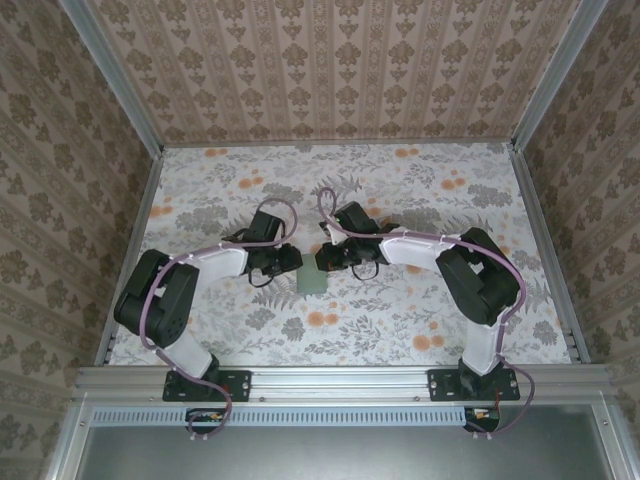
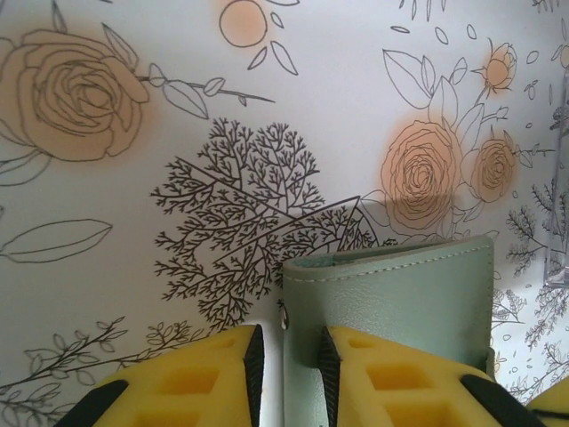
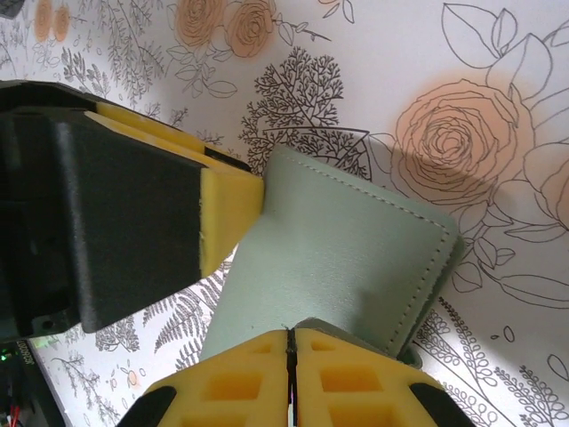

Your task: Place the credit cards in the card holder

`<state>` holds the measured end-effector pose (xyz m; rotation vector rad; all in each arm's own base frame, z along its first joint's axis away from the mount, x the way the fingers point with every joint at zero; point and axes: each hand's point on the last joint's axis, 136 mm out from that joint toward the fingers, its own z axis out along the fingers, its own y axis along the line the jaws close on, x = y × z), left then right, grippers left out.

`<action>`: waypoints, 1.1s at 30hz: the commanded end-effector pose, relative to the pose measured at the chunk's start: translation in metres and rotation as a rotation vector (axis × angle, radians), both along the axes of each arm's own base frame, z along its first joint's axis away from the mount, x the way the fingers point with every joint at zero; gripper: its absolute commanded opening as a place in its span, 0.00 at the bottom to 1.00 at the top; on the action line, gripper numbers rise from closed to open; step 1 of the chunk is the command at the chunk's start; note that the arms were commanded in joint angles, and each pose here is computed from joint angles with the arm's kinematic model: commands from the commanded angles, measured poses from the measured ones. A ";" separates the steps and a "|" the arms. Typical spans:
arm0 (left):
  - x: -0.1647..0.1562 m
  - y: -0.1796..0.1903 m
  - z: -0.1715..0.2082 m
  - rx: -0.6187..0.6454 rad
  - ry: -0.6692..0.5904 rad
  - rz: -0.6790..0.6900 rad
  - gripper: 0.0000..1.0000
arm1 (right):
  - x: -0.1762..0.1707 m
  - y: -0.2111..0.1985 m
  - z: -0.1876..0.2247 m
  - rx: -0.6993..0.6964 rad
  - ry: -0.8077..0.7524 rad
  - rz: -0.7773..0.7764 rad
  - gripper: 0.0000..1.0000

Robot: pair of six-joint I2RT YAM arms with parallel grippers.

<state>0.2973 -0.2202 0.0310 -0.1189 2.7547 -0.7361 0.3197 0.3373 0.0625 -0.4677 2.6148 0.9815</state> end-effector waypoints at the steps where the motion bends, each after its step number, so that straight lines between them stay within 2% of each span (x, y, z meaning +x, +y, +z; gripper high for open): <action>1: 0.001 -0.008 0.003 -0.020 0.005 -0.009 0.27 | -0.003 0.012 0.004 0.008 -0.005 0.050 0.10; 11: -0.004 0.001 0.001 0.009 0.006 0.003 0.27 | -0.012 0.006 -0.016 -0.085 0.023 0.075 0.10; 19: -0.003 -0.004 0.002 -0.002 0.005 -0.002 0.26 | -0.005 0.002 -0.026 -0.130 -0.004 0.043 0.10; 33: -0.004 -0.004 0.001 0.007 0.007 -0.006 0.26 | 0.006 -0.002 0.013 -0.084 -0.099 -0.005 0.09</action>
